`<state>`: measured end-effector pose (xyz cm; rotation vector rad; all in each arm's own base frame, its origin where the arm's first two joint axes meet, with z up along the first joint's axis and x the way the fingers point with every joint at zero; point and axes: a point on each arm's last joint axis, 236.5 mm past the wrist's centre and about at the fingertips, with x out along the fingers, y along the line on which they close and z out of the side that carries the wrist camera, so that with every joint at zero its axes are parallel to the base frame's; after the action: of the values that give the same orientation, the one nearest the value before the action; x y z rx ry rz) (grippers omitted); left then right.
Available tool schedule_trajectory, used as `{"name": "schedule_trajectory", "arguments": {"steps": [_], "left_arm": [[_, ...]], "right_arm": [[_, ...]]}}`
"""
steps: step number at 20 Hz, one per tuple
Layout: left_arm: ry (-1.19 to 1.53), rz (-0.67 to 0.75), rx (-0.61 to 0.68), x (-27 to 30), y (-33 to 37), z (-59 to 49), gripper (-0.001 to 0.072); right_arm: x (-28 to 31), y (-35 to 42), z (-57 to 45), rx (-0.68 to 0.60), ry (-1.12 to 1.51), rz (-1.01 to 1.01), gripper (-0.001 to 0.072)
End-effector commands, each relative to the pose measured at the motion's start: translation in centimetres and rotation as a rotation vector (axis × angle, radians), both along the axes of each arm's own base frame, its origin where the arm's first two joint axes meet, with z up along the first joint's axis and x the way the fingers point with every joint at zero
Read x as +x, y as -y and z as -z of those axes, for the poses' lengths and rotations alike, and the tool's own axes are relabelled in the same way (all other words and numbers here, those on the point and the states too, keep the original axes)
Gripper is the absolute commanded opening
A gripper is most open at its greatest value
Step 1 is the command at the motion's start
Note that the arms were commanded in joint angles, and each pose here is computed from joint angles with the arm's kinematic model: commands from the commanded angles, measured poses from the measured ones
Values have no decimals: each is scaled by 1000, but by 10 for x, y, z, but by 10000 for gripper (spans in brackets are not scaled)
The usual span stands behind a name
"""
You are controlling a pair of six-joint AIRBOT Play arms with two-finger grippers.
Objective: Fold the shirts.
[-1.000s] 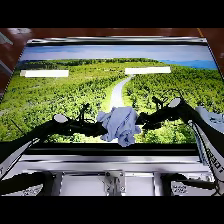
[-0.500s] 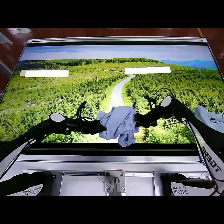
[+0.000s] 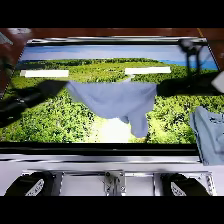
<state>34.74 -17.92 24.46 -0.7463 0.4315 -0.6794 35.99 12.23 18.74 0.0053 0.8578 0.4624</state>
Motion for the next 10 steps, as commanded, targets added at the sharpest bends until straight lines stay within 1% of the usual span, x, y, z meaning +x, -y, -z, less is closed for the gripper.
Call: {"name": "schedule_trajectory", "arguments": {"steps": [1,3,4,7,10], "left_arm": [[390,-146,-33,-51,-41,-155,34],[531,-161,-49,-82,-44,-213,33],[584,-161,-54,-95,-44,-235,33],[687,-151,-82,-130,-44,-281,34],[752,-153,-96,-152,-45,-307,34]], "right_arm": [[-38,-16,-156,176,390,-19,75],[-66,-24,-221,279,548,-46,76],[-79,-24,-244,309,606,-48,75],[-113,-20,-291,355,718,-53,75],[-135,-22,-321,417,766,-64,76]]}}
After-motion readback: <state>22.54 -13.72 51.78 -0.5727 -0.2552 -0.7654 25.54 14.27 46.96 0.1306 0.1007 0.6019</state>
